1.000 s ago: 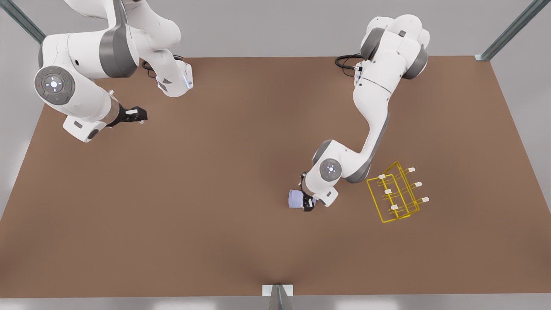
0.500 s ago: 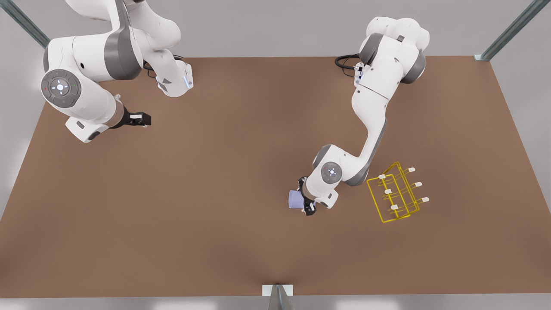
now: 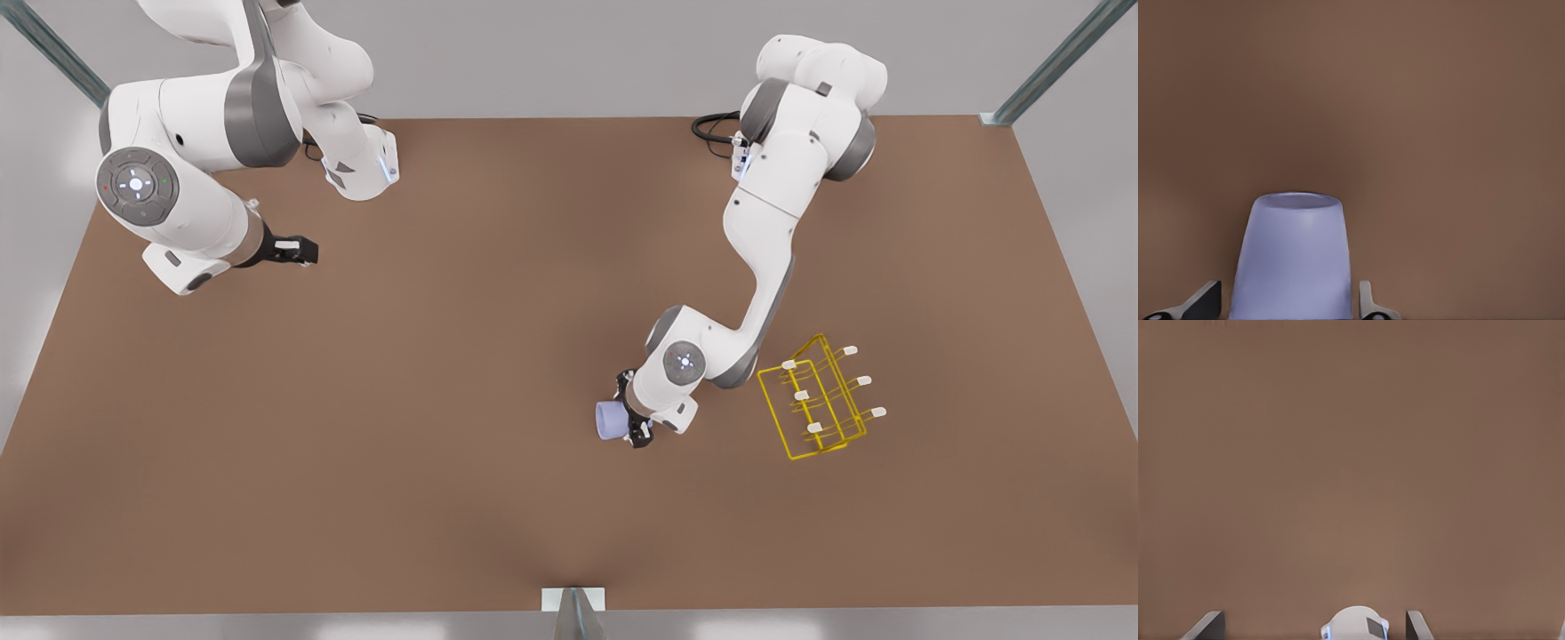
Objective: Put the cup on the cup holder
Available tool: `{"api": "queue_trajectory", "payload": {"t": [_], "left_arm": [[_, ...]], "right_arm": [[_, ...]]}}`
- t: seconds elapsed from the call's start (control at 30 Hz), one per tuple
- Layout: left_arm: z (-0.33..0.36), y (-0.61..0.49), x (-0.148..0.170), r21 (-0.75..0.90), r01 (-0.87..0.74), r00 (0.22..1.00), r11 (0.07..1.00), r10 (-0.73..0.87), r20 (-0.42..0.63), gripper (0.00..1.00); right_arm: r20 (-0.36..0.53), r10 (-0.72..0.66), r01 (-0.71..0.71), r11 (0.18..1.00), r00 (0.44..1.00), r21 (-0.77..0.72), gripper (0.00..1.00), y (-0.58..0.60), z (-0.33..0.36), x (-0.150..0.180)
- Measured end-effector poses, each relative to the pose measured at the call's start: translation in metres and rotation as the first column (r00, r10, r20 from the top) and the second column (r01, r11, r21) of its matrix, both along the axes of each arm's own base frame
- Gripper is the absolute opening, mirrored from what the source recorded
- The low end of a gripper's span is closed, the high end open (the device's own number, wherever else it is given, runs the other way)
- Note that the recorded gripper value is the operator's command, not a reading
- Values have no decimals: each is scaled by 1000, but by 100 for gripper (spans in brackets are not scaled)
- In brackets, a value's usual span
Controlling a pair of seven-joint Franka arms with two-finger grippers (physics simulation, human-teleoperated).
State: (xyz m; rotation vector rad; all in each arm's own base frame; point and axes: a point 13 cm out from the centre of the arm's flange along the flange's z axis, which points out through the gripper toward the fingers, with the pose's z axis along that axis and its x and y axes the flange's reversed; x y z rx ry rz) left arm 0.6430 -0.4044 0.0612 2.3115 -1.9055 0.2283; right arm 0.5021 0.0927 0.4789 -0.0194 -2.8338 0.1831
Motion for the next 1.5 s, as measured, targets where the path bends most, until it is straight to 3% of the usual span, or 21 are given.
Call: {"api": "queue_trajectory", "payload": {"t": [0.23, 0.27, 0.3, 0.4, 0.47, 0.53, 0.6, 0.67, 0.73, 0.8, 0.9, 1.07, 1.2, 1.5], "left_arm": [[-21, -2, -6, 1, 4, 1000, 1000, -4, -9, 100], [-23, -2, -6, 1, 4, 1000, 1000, -4, -11, 79], [-25, -2, -7, 1, 4, 1000, 1000, -4, -12, 71], [-25, -1, -6, -2, 5, 1000, 1000, -5, -11, 71], [-3, 7, 10, -21, -22, 1000, 1000, 22, 5, 71], [66, 31, 49, -45, -64, 997, 997, 66, 43, 71], [120, 76, 75, 81, -70, 993, 994, 63, 96, 71], [149, 143, 77, 405, -91, 986, 910, 24, 166, 71], [159, 190, 52, 622, -73, 991, 780, -14, 133, 72], [185, 241, 37, 819, -62, 993, 570, -49, 109, 72], [235, 276, 17, 952, -29, 995, 305, -79, 56, 72], [261, 296, -15, 995, 85, 995, 44, -58, -82, 71], [242, 312, -25, 982, 173, 985, -70, -15, -174, 71], [202, 330, -23, 964, 255, 967, -76, -3, -256, 71]], "right_arm": [[-2, -14, 14, 1000, 1000, -6, 100, 0, -2, 0], [-3, -16, 16, 1000, 1000, -6, 100, 0, -2, 0], [-3, -17, 17, 1000, 1000, -7, 100, 0, -3, 1], [-3, -20, 20, 1000, 1000, -8, 100, 1, -3, 1], [-3, -23, 23, 1000, 1000, -9, 100, 1, -3, 1], [-3, -25, 25, 1000, 1000, -9, 100, 0, -3, 1], [-3, -26, 26, 1000, 1000, -9, 100, 0, -3, 1], [-3, -27, 27, 1000, 1000, -9, 100, 0, -3, 1], [-3, -28, 27, 1000, 1000, -9, 100, 0, -3, 1], [-3, -28, 28, 1000, 1000, -9, 100, 0, -4, 2], [-4, -28, 28, 1000, 1000, -9, 100, 0, -4, 2], [-7, -29, 29, 1000, 1000, -10, 100, 1, -7, 3], [-7, -29, 28, 1000, 1000, -9, 100, 2, -9, 4], [-7, -28, 28, 1000, 1000, -9, 100, 3, -12, 6]]}}
